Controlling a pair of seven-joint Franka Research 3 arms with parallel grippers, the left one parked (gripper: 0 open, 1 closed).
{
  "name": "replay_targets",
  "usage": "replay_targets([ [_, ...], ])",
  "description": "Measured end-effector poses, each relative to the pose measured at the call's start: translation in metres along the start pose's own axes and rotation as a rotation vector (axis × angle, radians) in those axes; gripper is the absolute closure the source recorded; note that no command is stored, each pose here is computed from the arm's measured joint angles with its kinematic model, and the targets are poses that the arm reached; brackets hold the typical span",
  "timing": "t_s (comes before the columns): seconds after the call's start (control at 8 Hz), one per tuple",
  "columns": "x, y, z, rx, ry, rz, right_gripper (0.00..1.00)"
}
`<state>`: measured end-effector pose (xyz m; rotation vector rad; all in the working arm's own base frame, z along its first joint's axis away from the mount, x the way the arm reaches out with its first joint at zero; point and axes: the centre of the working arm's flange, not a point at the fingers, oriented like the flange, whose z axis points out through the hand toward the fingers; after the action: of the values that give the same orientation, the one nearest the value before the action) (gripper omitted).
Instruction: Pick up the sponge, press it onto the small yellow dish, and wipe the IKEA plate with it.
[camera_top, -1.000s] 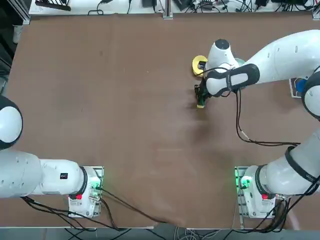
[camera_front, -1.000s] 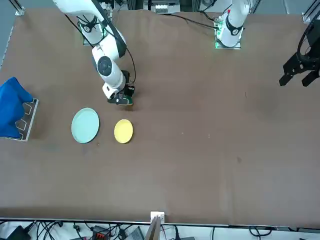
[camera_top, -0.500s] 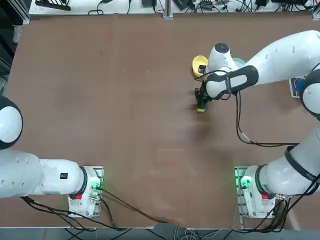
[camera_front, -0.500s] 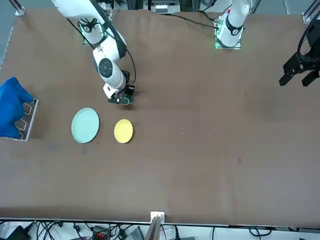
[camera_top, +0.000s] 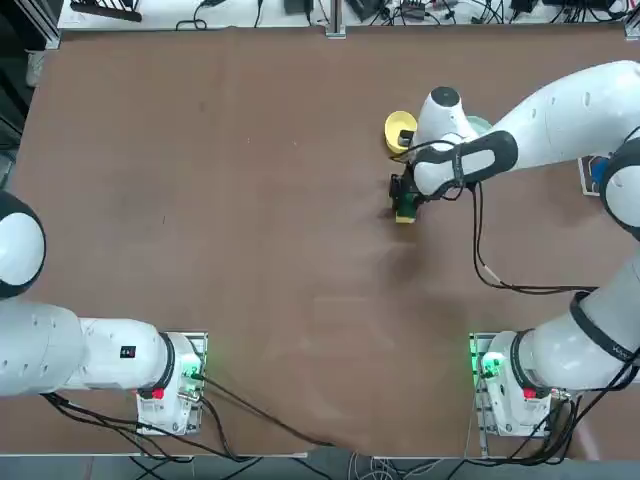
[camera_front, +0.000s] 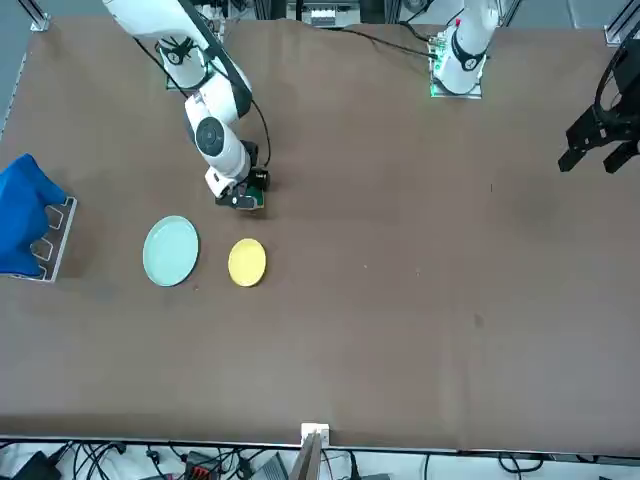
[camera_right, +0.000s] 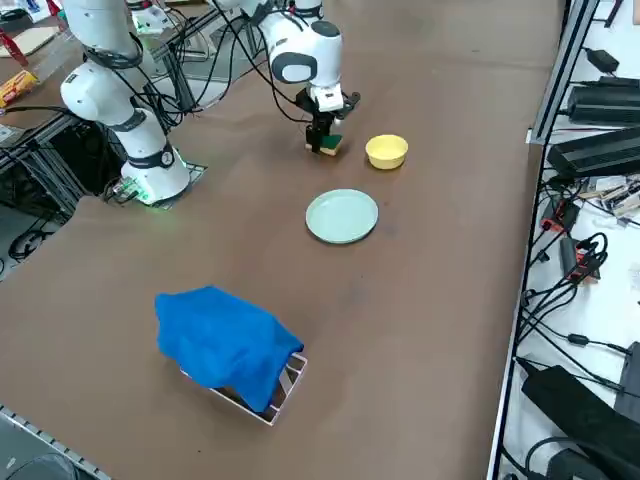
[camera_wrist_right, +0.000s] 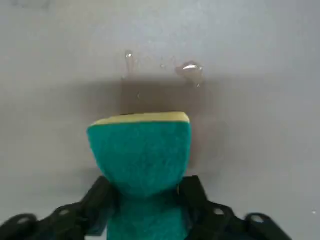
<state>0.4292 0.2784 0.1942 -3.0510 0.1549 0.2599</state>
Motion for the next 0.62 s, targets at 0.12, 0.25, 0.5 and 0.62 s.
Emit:
replay_targets([
  [0.12,0.009,0.001,-0.014,0.013,0.029,0.011,0.01],
  [0.25,0.022,0.002,-0.036,0.025,0.065,0.025,0.0],
  [0.5,0.049,-0.002,-0.106,0.003,0.085,0.047,0.0],
  [0.62,0.061,-0.006,-0.152,-0.014,0.081,0.058,0.0],
])
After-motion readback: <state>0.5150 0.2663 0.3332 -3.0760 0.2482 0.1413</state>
